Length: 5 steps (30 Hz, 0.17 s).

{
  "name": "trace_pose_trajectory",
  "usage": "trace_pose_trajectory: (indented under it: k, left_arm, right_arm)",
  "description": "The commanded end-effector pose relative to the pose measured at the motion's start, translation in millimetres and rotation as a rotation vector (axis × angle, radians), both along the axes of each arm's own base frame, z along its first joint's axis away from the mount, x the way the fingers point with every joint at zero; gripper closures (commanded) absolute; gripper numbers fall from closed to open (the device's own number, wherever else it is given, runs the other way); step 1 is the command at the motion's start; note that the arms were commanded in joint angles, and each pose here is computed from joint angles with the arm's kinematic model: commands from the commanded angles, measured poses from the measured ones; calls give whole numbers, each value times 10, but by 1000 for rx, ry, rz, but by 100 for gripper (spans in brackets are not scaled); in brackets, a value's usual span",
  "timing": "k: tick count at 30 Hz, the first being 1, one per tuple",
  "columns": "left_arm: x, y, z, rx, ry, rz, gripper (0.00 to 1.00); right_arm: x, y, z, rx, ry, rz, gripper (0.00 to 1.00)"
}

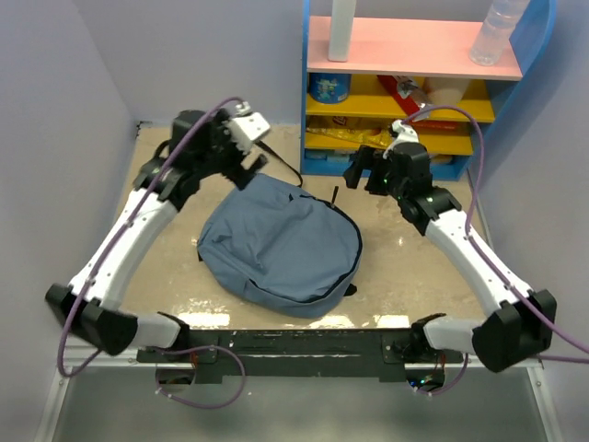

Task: Pack the student bag
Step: Reset both arms

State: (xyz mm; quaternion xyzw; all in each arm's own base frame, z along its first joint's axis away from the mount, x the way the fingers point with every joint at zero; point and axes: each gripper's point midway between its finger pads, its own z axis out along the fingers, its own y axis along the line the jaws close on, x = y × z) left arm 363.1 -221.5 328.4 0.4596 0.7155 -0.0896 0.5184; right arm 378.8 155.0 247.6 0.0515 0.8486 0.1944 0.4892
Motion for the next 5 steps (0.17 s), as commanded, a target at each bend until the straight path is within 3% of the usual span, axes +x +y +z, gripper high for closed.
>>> trace_pose_trajectory:
  k: [1,5]
  left_arm:
    - [-64,772,-51,-123,-50,283,0]
    - [-252,1097,-138,-221,-87,379,0]
  right_arm:
    - [-360,-221,85,-44,-41,-12,1]
    - [-554,-357,251,-67,-87,-26,1]
